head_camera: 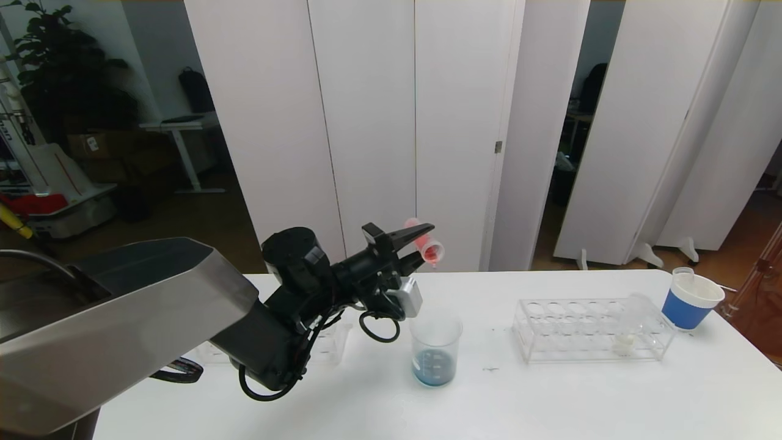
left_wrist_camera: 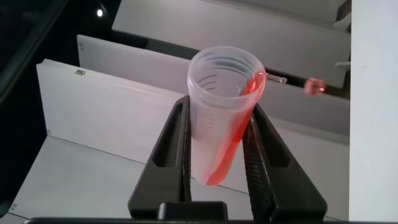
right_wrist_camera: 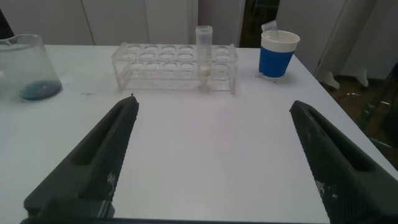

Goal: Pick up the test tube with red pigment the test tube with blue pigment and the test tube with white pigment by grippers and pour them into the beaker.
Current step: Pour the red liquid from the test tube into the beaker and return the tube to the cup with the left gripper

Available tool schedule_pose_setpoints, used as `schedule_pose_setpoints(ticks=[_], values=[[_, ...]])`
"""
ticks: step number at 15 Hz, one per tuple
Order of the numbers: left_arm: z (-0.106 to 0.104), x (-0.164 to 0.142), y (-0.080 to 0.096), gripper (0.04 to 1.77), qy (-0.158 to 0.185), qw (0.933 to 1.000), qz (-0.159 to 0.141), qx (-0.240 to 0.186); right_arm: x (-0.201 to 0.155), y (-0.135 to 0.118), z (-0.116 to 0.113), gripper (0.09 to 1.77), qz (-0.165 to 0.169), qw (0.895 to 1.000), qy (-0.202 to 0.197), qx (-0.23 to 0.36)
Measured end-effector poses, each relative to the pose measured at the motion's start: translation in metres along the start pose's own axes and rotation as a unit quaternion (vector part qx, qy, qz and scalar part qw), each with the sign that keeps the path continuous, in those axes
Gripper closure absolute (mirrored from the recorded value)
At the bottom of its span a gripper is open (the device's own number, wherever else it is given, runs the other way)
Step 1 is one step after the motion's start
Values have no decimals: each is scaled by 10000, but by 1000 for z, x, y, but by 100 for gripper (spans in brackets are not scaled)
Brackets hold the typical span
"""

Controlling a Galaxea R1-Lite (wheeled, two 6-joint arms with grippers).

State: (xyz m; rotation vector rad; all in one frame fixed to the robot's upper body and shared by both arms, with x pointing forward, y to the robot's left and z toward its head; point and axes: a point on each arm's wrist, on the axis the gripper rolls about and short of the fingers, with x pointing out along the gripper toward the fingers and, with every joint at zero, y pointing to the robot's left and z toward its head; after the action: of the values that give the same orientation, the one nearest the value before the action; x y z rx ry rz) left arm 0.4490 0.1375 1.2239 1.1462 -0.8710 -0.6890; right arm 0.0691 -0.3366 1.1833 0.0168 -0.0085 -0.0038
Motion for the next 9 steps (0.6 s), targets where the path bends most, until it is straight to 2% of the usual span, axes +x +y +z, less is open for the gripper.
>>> schedule_pose_setpoints(ticks=[9], values=[[-3, 0, 3, 124, 22, 10000, 59, 49, 0, 0, 0, 11, 0, 10000, 0, 0]])
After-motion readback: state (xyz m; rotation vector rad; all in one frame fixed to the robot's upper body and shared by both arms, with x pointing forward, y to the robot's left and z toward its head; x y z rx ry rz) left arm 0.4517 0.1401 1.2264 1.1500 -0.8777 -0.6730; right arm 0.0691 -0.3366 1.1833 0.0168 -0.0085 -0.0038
